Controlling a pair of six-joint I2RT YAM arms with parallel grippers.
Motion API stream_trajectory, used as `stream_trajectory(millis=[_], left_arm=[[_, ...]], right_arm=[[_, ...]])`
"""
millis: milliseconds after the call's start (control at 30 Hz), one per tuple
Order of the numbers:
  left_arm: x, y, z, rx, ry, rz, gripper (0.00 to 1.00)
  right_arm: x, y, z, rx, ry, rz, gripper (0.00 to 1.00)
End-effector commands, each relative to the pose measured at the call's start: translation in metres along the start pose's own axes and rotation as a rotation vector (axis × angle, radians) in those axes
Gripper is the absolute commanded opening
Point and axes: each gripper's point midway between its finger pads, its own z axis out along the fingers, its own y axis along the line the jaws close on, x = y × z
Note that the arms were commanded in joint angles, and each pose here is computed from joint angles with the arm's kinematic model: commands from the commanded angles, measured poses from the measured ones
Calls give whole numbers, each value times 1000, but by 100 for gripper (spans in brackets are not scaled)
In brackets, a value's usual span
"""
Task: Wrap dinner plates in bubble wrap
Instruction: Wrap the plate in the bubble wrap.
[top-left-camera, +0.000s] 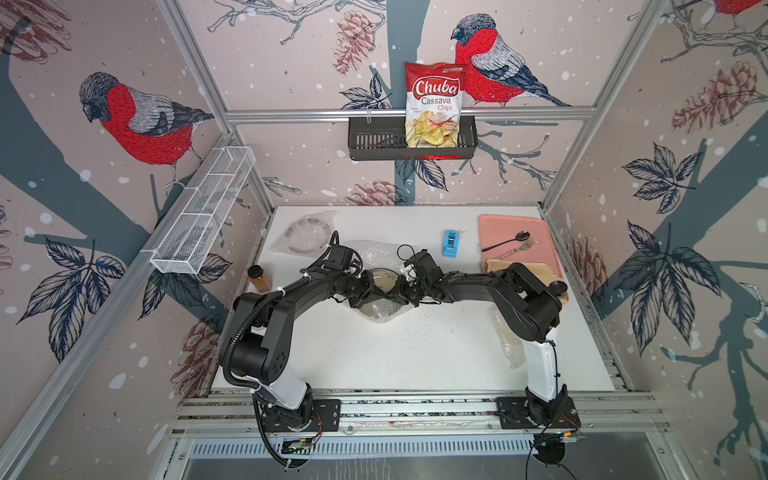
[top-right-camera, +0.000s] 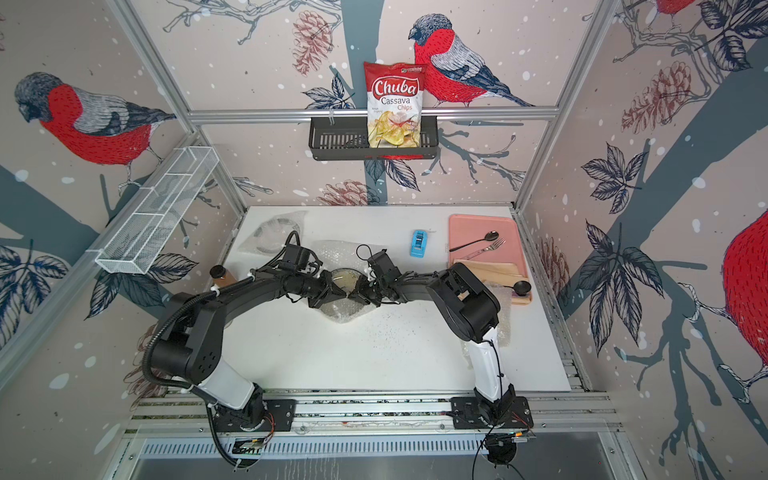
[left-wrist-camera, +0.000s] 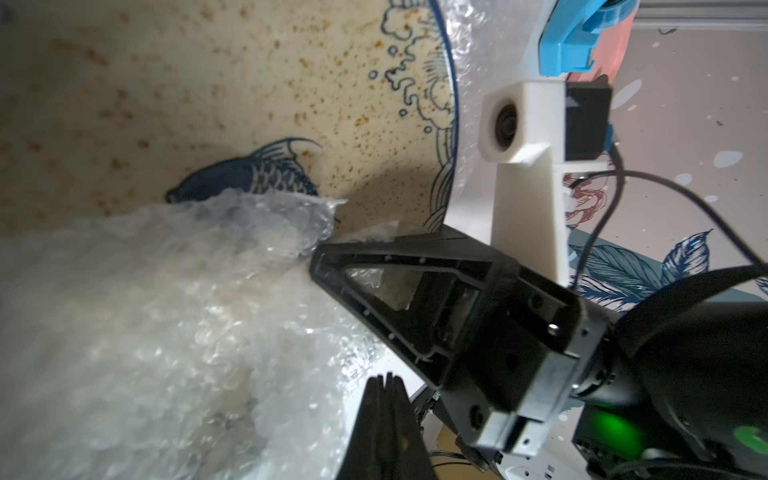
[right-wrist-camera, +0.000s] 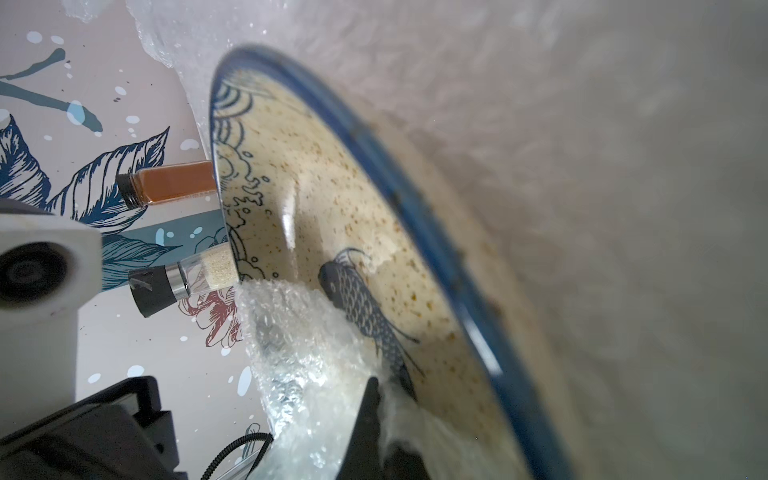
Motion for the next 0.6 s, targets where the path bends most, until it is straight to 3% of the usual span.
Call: stream_trajectory(millis=[0,333,567], left_arm=[[2,21,4,-69,4,6,0],[-11,62,10,-187,-32,-46,0],[-17,67,12,-197,-50,-68,0]], right_arm=[[-12,11,-6,-11,-46,-25,10],[-27,46,-38,-88,-107,-83,25],[-66,24,-82,33,-258,-199,38]])
